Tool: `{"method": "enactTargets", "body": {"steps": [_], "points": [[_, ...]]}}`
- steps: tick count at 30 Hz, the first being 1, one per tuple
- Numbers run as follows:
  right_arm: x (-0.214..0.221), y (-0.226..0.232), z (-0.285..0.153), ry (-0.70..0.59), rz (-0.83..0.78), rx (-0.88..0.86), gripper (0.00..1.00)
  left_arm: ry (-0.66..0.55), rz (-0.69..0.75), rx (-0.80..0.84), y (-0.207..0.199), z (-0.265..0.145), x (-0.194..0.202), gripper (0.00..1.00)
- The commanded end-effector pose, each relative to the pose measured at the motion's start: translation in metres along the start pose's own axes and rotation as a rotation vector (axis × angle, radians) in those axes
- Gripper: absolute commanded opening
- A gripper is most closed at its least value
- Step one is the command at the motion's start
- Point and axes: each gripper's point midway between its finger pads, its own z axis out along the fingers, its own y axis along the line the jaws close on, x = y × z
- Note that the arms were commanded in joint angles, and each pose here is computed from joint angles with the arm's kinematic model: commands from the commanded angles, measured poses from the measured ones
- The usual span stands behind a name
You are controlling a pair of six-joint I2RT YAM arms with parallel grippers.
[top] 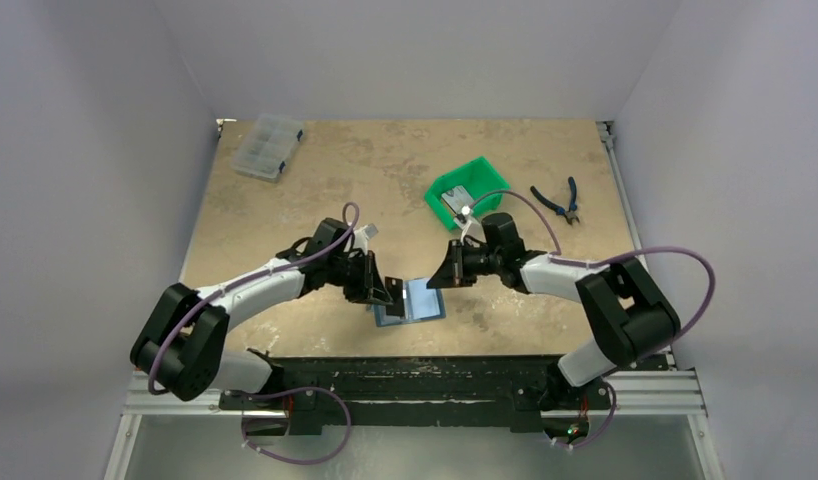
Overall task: Put the credit cards into the card holder
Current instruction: Insert the credit card into the card holder.
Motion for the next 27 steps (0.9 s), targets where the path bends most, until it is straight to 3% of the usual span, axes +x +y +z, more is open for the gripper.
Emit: {"method": "enactTargets", "body": {"steps": [1,14,27], "points": [[0.008,0.0,0.011,0.059,-0.082,-0.036,0.0,0.052,0.012,0.032,0.004,0.008,0.008,0.0],[0.032,-0.069,0.022,0.054,-0.015,0.194,0.0,0.141,-0.017,0.071,0.015,0.031,0.019,0.0],[0.043,-0.077,0.02,0.069,-0.007,0.209,0.0,0.143,-0.057,0.109,0.019,0.043,0.014,0.0]]}}
